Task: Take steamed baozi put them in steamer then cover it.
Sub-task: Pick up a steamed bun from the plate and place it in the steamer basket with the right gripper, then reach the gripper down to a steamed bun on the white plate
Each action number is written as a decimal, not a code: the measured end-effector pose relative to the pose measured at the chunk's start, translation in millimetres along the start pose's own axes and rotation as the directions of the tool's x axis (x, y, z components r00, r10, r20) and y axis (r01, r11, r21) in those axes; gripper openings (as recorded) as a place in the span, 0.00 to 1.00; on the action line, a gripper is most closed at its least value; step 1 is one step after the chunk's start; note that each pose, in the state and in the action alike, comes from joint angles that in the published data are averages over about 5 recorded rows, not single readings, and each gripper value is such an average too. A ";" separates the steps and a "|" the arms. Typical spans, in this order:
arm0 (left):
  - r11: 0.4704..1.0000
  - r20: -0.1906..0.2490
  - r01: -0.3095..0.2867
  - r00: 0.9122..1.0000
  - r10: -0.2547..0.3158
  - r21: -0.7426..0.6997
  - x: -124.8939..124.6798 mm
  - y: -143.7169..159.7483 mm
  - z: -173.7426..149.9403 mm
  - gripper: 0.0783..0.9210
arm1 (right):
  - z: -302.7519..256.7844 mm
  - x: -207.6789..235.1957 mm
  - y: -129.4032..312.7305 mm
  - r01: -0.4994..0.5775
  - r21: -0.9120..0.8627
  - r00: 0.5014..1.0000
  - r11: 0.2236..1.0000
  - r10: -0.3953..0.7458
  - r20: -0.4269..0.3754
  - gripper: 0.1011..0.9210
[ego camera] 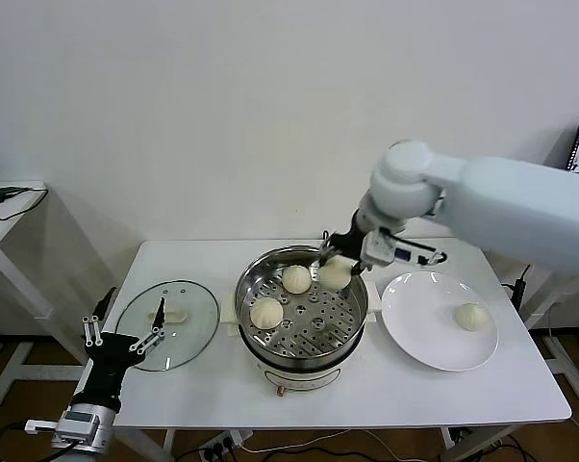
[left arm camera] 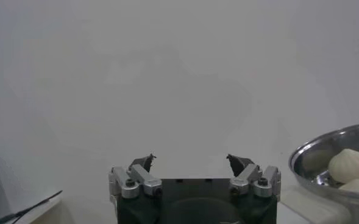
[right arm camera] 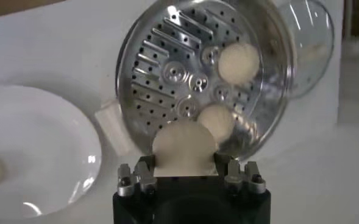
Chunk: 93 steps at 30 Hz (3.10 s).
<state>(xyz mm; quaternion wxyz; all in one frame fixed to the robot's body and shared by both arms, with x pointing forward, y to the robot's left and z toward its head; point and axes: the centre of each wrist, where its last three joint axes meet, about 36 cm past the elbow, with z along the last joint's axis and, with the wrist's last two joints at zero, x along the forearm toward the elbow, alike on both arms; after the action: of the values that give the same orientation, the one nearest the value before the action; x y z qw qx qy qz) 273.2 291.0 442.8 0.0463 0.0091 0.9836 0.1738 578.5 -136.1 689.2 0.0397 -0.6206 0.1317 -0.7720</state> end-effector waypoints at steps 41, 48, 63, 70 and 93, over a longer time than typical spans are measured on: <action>1.000 -0.022 0.025 0.999 -0.025 -0.010 0.1 10.1 9.4 0.88 | -49.2 -89.6 -46.1 0.051 0.134 0.980 0.990 -0.075 0.183 0.79; 1.000 -0.023 0.022 0.999 -0.022 -0.009 0.1 9.1 9.7 0.88 | -32.8 -68.9 -38.8 0.029 0.082 0.987 0.996 -0.042 0.153 0.88; 1.000 -0.011 0.006 1.000 -0.006 -0.015 3.0 2.7 2.6 0.88 | 42.1 19.4 94.8 0.004 -0.504 1.000 0.863 0.001 0.008 0.88; 1.000 -0.005 -0.003 1.000 0.003 -0.017 3.1 -1.2 0.1 0.88 | 55.8 12.6 196.2 0.040 -0.776 0.998 0.629 -0.066 -0.002 0.88; 1.000 -0.006 -0.016 1.000 0.016 -0.010 1.3 -11.4 1.5 0.88 | 65.8 -71.1 377.5 0.031 -0.978 0.973 0.208 -0.232 -0.019 0.88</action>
<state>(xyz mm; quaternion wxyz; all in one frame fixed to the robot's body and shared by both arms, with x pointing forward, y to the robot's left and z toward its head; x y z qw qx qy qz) 272.0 280.9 437.4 0.0421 0.0163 0.9828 0.1791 619.8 -493.4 539.2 -0.4323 -0.4536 0.5335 -0.5681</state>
